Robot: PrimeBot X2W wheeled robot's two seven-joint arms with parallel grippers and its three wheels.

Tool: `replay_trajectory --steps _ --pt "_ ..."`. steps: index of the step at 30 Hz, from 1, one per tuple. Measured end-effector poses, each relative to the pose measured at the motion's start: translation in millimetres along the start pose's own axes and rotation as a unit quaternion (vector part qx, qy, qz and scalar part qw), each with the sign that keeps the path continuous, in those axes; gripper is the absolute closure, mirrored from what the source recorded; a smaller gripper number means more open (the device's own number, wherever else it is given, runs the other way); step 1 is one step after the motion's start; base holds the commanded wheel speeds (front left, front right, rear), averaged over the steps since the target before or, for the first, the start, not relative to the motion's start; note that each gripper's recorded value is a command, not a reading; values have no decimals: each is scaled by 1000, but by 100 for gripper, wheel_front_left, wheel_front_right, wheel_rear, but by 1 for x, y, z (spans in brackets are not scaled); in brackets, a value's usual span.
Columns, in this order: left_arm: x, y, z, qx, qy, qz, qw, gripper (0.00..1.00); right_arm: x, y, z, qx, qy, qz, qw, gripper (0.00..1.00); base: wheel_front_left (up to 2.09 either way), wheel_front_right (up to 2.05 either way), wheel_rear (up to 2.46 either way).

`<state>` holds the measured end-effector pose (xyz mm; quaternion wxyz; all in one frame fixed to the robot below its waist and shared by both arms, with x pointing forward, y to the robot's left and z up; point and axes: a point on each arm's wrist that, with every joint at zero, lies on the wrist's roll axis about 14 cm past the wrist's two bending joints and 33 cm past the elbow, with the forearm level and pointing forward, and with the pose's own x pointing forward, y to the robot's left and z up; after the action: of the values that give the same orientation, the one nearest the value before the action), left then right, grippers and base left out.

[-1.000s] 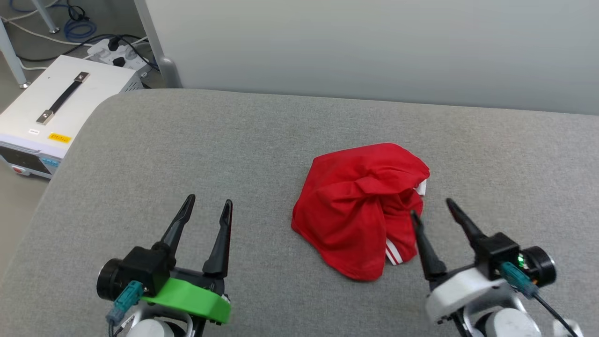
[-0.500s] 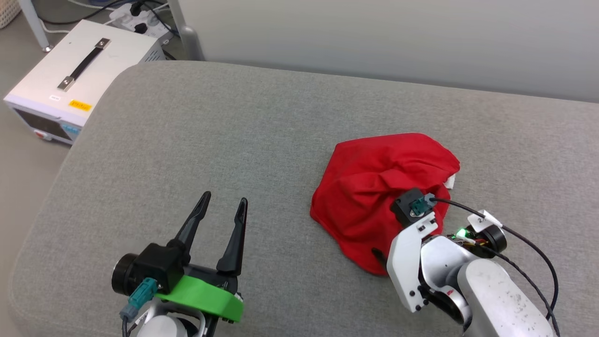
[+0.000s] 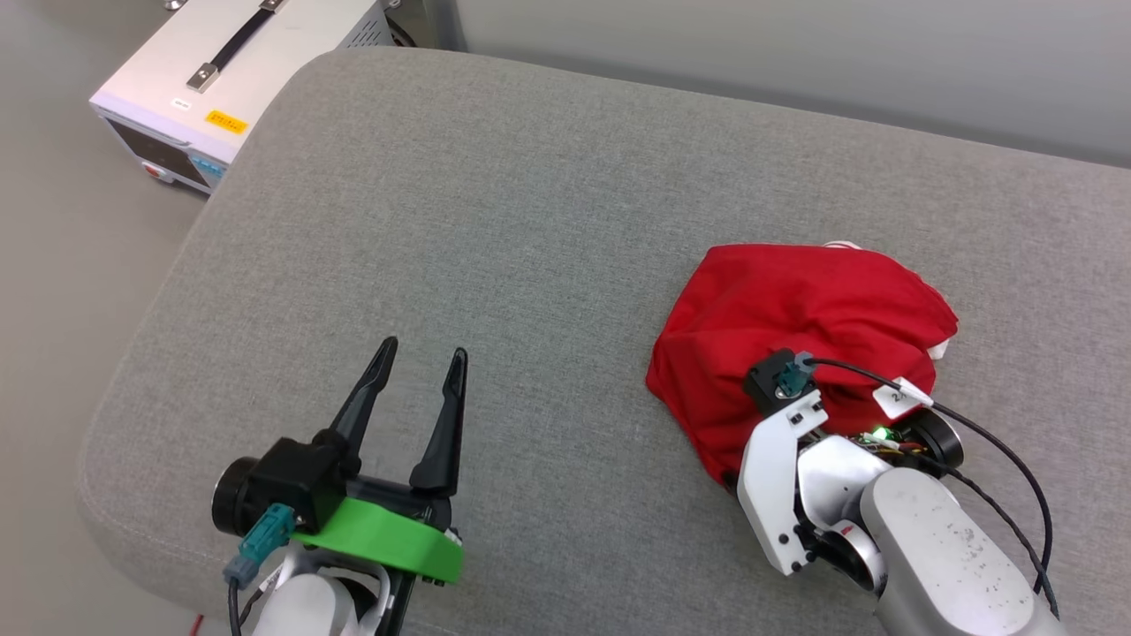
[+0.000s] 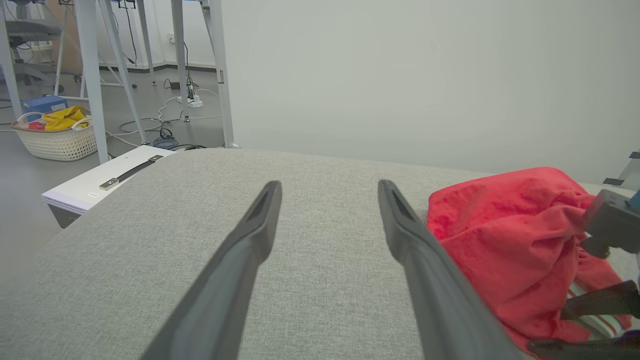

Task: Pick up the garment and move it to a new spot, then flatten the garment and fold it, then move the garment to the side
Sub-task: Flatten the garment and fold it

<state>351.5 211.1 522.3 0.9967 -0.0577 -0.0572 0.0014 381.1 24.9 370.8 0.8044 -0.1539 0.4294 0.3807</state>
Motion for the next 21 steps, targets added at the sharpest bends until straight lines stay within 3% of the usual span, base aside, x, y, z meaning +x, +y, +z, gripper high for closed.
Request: replay_trajectory --steps 3,4,5,6,14,21 --pt "0 3 -2 1 3 4 1000 0 5 2 -2 0 4 7 1000 0 0 0 0" --pt "0 2 -2 1 4 3 1000 0 5 3 -3 0 4 10 1000 70 0 0 0" --pt "0 1 -2 0 3 2 1000 0 4 2 -4 -1 3 10 1000 96 0 0 0" --pt "0 1 -2 0 3 1 1000 0 3 2 -4 -3 1 10 1000 100 0 0 0" --pt "0 -11 5 -5 -10 -20 1000 0 -25 -17 -27 19 4 -5 1000 100 0 0 0" --pt "1 -27 10 -11 -21 -44 999 0 -89 -100 -75 42 51 -123 990 100 0 0 0"
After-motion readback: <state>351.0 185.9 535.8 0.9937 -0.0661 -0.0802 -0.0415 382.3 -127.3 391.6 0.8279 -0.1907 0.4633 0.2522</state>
